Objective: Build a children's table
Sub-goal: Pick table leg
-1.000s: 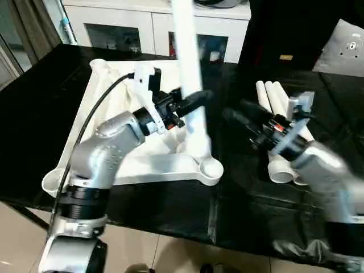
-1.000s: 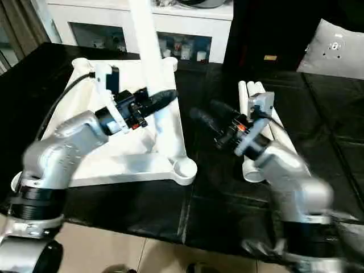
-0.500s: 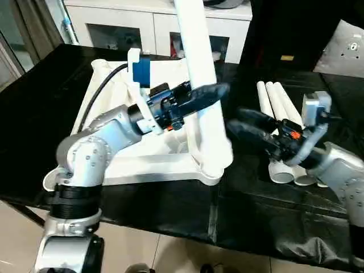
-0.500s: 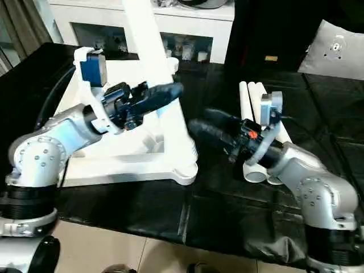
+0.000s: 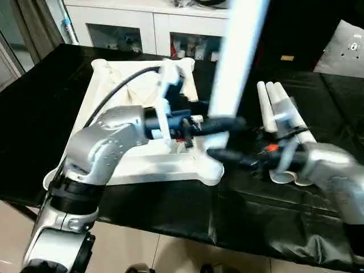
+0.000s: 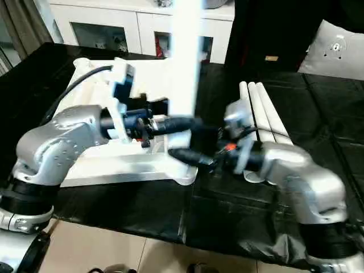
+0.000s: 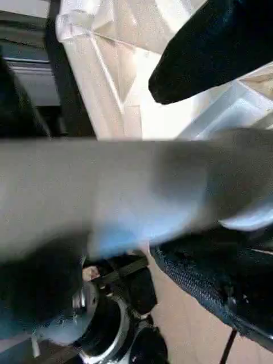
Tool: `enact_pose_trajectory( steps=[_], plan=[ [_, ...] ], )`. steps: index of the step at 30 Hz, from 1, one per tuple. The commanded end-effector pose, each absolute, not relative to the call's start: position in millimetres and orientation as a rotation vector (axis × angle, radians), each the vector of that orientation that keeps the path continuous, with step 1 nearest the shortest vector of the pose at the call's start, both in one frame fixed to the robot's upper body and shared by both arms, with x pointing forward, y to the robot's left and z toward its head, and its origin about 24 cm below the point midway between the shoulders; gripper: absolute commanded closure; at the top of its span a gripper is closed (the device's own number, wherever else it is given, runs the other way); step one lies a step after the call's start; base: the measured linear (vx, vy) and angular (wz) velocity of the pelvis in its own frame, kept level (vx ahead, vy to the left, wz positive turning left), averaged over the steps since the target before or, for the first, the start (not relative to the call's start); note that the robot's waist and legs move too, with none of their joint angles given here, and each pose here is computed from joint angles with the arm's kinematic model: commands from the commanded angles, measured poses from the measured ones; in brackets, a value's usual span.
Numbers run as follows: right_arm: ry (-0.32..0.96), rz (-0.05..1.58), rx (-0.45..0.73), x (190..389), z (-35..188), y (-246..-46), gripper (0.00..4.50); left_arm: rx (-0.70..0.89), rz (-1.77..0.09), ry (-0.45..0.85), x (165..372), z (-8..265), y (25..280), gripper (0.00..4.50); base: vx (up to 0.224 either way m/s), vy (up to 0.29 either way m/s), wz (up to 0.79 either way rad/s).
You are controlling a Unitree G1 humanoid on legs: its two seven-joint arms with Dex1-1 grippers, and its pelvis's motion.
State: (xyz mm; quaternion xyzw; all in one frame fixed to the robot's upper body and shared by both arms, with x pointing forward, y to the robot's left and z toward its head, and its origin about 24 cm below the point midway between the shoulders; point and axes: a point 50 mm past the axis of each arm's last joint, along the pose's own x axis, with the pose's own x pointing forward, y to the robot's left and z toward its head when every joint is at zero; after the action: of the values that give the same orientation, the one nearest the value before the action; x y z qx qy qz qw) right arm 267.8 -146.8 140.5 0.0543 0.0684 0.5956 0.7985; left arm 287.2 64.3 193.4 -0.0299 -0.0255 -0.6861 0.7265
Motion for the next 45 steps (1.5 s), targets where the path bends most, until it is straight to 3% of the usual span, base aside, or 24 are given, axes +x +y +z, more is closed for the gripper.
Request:
enact_pose_trajectory(
  steps=[1,10,11,20,32,35,38,40,45],
  plan=[
    [0.129,1.296,0.087,269.7,145.6,-144.9,0.80,-0.019,-1.536,-0.070,285.5,195.3,61.6,2.61,0.000,0.000,0.00],
    [0.152,1.356,0.131,266.8,141.4,-140.9,1.39,0.013,-1.571,-0.093,283.4,195.3,55.0,2.61,0.000,0.000,0.00],
    [0.152,1.357,0.132,266.7,141.2,-140.8,1.63,0.013,-1.572,-0.094,283.3,195.4,54.9,2.61,0.000,0.000,0.00],
    [0.156,1.358,0.148,268.3,138.1,-137.4,2.33,-0.003,-1.590,-0.109,281.0,196.0,49.9,2.61,0.000,0.000,0.00],
    [0.162,1.350,0.160,268.0,135.8,-137.3,2.46,-0.010,-1.554,-0.075,283.2,192.1,52.2,2.61,0.000,0.000,0.00],
    [0.169,1.331,0.158,268.2,132.8,-137.5,2.46,-0.056,-1.601,-0.053,278.2,191.0,52.9,1.91,0.000,0.000,0.00],
    [0.176,1.316,0.174,267.7,130.0,-137.3,2.48,-0.067,-1.618,-0.048,274.1,188.5,51.6,1.89,0.000,0.000,0.00],
    [0.185,1.303,0.181,267.2,126.9,-136.0,2.54,-0.085,-1.611,-0.052,272.5,186.6,49.4,1.56,0.000,0.000,0.00],
    [0.170,1.274,0.209,266.5,121.8,-129.8,2.57,-0.138,-1.596,-0.071,268.3,183.0,45.3,1.23,0.000,0.000,0.00]
  ],
)
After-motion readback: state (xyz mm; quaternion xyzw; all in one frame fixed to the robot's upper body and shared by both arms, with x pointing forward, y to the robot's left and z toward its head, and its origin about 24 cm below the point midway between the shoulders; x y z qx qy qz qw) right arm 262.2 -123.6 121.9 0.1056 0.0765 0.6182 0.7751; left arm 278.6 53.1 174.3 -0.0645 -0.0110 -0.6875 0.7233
